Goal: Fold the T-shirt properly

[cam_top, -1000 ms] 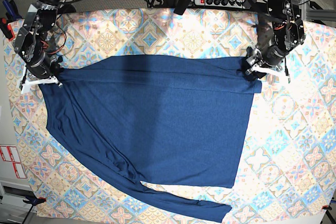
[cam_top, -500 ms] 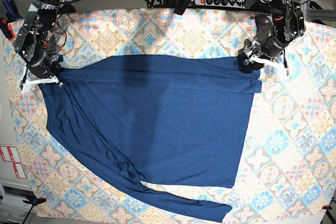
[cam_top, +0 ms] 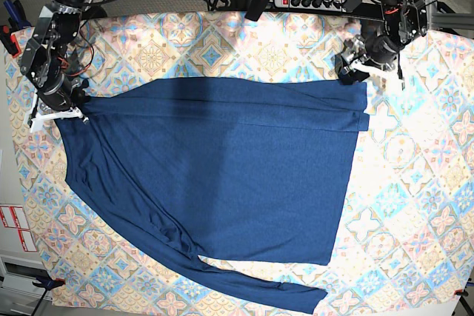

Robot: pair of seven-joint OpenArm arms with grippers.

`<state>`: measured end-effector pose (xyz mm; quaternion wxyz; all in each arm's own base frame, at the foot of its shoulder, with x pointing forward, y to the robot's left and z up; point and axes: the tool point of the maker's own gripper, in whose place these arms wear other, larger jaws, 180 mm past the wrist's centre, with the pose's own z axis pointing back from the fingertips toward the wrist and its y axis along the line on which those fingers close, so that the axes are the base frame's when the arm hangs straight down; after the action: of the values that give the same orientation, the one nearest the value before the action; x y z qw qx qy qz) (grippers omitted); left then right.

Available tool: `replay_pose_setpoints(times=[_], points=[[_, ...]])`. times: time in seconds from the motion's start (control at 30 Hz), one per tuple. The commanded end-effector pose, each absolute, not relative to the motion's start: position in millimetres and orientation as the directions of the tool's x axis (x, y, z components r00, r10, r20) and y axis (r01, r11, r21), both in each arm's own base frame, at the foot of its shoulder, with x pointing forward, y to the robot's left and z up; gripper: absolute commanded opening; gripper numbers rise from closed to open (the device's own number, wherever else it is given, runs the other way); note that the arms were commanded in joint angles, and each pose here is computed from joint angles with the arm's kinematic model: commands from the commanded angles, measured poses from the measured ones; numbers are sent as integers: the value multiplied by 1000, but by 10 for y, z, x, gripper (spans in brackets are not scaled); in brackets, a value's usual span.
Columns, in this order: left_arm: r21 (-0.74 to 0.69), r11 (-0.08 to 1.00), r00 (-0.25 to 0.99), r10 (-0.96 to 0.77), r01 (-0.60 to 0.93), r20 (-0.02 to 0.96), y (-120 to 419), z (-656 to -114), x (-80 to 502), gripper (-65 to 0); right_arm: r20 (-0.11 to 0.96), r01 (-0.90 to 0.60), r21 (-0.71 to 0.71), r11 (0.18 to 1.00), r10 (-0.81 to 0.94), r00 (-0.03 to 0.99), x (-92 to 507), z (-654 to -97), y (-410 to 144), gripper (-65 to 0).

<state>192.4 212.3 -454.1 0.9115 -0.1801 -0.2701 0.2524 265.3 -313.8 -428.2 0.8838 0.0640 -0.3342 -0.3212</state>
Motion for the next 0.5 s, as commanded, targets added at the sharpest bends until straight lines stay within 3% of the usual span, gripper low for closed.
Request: replay_pose_setpoints(times=[0.0, 0.47], points=[[-468, 812, 715, 554, -349, 428, 2161, -4468, 1984, -294, 592, 510, 332, 793, -596, 542, 2751, -4138, -3218, -650], [-508, 762, 690, 617, -402, 379, 2121, -4679, 2234, -295, 593, 509, 333, 793, -596, 541, 2757, -4134, -3218, -650]])
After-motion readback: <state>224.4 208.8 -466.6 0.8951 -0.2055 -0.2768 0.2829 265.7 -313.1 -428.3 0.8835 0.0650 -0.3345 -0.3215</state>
